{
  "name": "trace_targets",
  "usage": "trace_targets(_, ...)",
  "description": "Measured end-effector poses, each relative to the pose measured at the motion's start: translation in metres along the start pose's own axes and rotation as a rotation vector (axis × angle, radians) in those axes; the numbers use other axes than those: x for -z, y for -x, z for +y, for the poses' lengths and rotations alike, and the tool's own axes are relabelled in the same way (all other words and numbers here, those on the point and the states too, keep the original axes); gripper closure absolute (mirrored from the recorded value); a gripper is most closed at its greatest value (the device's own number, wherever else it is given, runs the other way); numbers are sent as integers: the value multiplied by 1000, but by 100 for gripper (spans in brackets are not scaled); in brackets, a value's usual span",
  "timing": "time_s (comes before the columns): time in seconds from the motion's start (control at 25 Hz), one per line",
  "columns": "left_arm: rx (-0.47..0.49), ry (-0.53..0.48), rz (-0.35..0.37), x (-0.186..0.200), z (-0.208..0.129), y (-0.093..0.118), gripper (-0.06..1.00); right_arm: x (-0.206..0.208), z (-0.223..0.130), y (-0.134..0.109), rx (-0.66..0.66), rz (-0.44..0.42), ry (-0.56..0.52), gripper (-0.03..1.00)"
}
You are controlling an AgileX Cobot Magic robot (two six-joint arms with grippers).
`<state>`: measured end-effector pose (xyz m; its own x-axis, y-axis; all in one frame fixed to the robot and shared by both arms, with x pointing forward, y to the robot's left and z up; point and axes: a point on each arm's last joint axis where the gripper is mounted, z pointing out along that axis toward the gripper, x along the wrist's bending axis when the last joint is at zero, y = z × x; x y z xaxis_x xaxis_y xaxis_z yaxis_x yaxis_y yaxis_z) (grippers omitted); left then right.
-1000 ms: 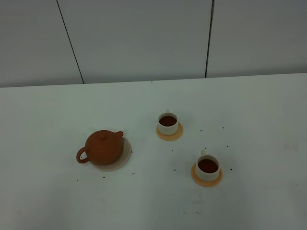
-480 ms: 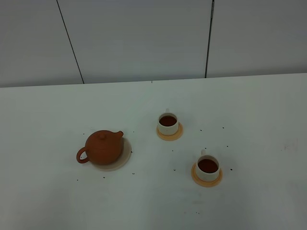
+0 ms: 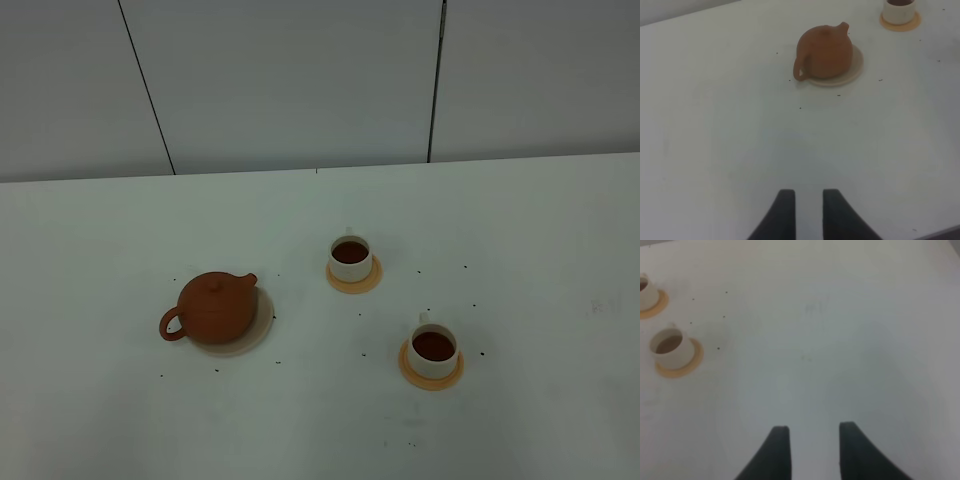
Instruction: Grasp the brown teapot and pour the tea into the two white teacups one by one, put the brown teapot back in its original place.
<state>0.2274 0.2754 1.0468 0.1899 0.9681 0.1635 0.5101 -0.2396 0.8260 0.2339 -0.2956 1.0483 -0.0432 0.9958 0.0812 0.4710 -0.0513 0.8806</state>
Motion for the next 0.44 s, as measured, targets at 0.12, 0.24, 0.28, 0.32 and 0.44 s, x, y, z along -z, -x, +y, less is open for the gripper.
trace_targets(0.12,0,0,0,0,0,0,74,0,0,0,0,0,0,73)
trace_targets(0.24,0,0,0,0,0,0,74,0,0,0,0,0,0,73)
trace_targets(0.28,0,0,0,0,0,0,74,0,0,0,0,0,0,73)
trace_targets(0.32,0,0,0,0,0,0,74,0,0,0,0,0,0,73)
trace_targets(0.44,0,0,0,0,0,0,74,0,0,0,0,0,0,73)
